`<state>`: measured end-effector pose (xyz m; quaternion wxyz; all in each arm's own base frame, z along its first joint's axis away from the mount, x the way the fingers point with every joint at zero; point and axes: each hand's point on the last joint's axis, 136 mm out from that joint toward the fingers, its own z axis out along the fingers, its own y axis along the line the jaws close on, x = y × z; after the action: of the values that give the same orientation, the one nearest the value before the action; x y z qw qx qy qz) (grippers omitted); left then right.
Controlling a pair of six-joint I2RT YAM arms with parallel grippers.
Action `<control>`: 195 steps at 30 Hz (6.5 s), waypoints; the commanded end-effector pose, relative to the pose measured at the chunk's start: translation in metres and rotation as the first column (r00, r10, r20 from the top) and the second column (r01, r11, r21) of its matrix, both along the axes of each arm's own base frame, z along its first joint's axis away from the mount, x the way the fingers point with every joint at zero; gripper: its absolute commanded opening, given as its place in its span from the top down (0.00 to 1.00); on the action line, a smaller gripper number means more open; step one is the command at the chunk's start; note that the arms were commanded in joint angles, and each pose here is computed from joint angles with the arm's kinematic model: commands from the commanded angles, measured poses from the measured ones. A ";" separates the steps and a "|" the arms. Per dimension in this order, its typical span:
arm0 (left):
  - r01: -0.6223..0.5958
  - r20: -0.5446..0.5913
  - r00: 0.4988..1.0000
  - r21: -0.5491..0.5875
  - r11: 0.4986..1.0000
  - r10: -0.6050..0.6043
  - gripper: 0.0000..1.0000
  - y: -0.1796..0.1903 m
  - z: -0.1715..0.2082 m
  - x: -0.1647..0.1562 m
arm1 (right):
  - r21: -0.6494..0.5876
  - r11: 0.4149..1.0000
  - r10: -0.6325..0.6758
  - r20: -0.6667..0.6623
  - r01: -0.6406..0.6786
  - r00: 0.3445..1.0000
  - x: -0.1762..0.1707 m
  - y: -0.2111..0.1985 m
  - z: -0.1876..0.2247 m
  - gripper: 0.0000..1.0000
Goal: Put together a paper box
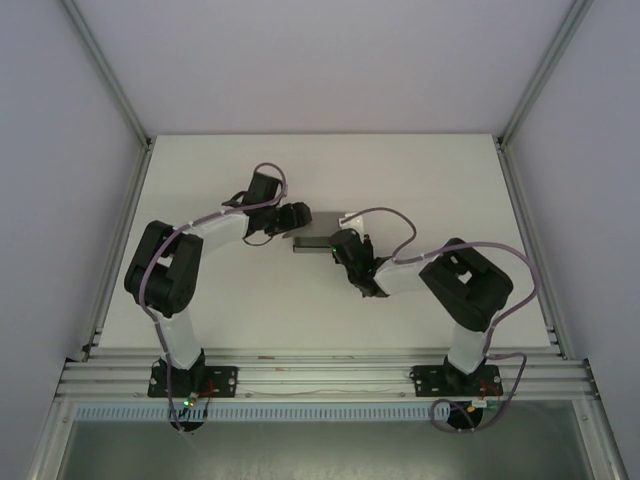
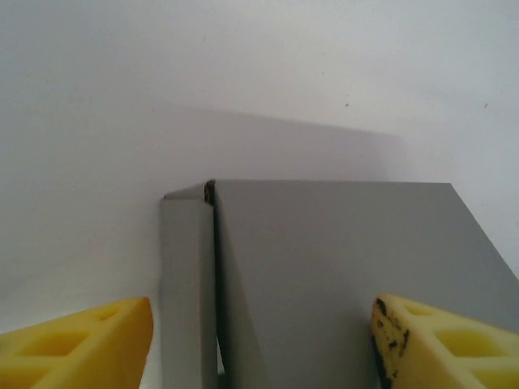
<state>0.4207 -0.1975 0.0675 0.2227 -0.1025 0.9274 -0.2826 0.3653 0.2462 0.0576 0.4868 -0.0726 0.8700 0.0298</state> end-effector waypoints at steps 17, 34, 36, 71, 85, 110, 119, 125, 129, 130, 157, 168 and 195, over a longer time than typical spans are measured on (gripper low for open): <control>-0.035 -0.044 0.998 -0.030 0.999 0.034 0.41 0.001 -0.029 -0.008 | 0.116 0.989 0.110 -0.168 -0.092 0.980 -0.079 -0.033 0.023 0.33; 0.041 -0.081 0.996 -0.028 0.999 -0.043 0.56 0.000 -0.061 -0.021 | 0.411 0.904 -0.016 -0.248 0.120 0.969 -0.025 -0.046 0.083 0.00; 0.042 -0.083 0.996 -0.044 0.998 -0.045 0.60 0.000 -0.064 -0.022 | 0.434 0.888 -0.018 -0.294 0.150 0.956 -0.015 -0.044 0.075 0.00; 0.053 0.036 0.998 -0.249 0.967 -0.045 0.78 0.010 -0.042 -0.011 | 0.850 0.522 0.499 -0.367 0.065 0.785 0.018 0.043 0.054 0.42; 0.272 0.576 0.775 0.067 0.960 -0.260 0.00 0.004 0.107 0.002 | 0.801 0.528 0.316 -0.493 0.281 0.811 0.010 0.002 0.076 0.57; 0.388 0.342 -0.057 0.873 0.295 -0.938 0.00 -0.064 0.159 -0.126 | 0.759 0.211 0.341 -0.647 0.615 0.682 -0.036 -0.027 0.185 0.62; 0.253 0.307 0.059 0.916 0.312 -0.950 0.00 -0.068 0.153 -0.076 | 0.738 0.207 0.404 -0.663 0.643 0.631 -0.044 -0.019 0.185 0.61; 0.218 0.398 0.047 0.891 0.398 -0.916 0.10 -0.082 0.168 -0.064 | 0.728 0.203 0.427 -0.667 0.654 0.610 -0.046 -0.015 0.181 0.59; 0.218 0.419 0.022 0.884 0.413 -0.908 0.26 -0.087 0.169 -0.064 | 0.716 0.224 0.448 -0.678 0.662 0.582 -0.047 -0.010 0.175 0.59; 0.229 0.417 0.018 0.883 0.410 -0.909 0.29 -0.087 0.169 -0.065 | 0.712 0.228 0.452 -0.682 0.664 0.576 -0.048 -0.010 0.174 0.59; 0.640 -0.082 0.032 0.767 -0.043 -0.996 0.63 -0.047 0.060 -0.107 | 0.444 0.894 -0.004 -0.102 0.049 0.995 -0.031 -0.135 0.208 0.00; 0.855 -0.251 0.052 0.512 -0.087 -0.967 0.62 -0.046 0.011 -0.108 | 0.251 0.928 0.339 -0.264 -0.275 0.903 -0.059 -0.086 0.142 0.13; 0.837 -0.203 0.086 0.546 -0.040 -0.975 0.61 -0.053 0.014 -0.095 | 0.173 0.941 0.337 -0.383 -0.292 0.860 -0.027 -0.046 0.094 0.81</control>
<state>0.3377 -0.2607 0.0969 0.1533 0.6425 0.7459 -0.0858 0.3289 0.2068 0.1483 0.2768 -0.1924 0.9204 0.1981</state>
